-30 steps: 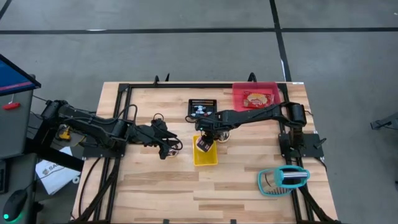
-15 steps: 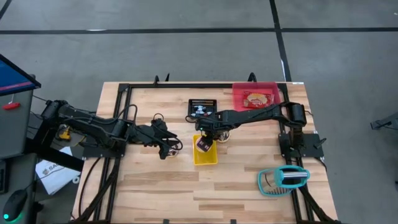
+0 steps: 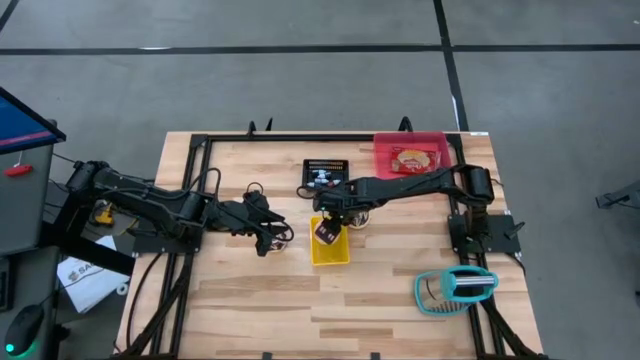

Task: Pick & Place Food Item
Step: Put the right black donut into the yellow bin

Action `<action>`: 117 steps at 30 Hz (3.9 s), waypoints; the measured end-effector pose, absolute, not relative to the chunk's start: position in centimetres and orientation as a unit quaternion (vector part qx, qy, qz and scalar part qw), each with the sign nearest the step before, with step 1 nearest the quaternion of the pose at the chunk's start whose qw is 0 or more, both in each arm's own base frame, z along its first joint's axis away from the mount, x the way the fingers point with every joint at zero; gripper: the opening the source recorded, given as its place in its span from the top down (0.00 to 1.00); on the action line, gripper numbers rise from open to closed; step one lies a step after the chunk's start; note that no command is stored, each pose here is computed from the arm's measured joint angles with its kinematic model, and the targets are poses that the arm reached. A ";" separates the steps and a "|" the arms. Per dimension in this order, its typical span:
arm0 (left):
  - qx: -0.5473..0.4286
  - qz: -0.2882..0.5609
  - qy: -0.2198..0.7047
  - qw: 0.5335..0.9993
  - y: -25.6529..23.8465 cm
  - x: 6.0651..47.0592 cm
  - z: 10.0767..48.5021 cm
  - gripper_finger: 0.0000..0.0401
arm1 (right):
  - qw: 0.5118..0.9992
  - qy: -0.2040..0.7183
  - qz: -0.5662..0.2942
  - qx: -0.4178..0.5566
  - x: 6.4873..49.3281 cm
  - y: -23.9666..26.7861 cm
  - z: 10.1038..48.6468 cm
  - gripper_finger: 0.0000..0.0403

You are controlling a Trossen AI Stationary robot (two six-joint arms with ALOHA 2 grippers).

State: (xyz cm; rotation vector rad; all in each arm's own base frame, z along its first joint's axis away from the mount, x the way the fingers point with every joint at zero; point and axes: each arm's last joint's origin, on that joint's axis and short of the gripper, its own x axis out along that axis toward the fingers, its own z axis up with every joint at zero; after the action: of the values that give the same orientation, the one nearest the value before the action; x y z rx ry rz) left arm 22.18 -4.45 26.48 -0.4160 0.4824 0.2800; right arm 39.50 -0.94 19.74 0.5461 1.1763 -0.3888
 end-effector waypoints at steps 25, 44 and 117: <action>-0.197 0.133 0.227 0.944 -4.5 22.3 26.7 0.60 | 0.675 0.638 -0.317 0.192 34.7 -2.6 17.5 0.53; -0.204 0.128 0.214 0.947 -4.5 22.4 26.9 0.60 | 0.680 0.597 -0.313 0.290 33.4 -6.5 20.2 0.53; -0.207 0.125 0.207 0.948 -4.5 22.5 27.1 0.60 | 0.676 0.575 -0.302 0.348 32.0 -6.4 15.2 0.54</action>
State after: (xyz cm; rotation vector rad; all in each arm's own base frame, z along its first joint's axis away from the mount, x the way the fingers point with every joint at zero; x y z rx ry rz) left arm 22.51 -4.55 27.05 -0.4218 0.4210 0.2536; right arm 32.04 -6.38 15.24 0.7813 1.2928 -0.6787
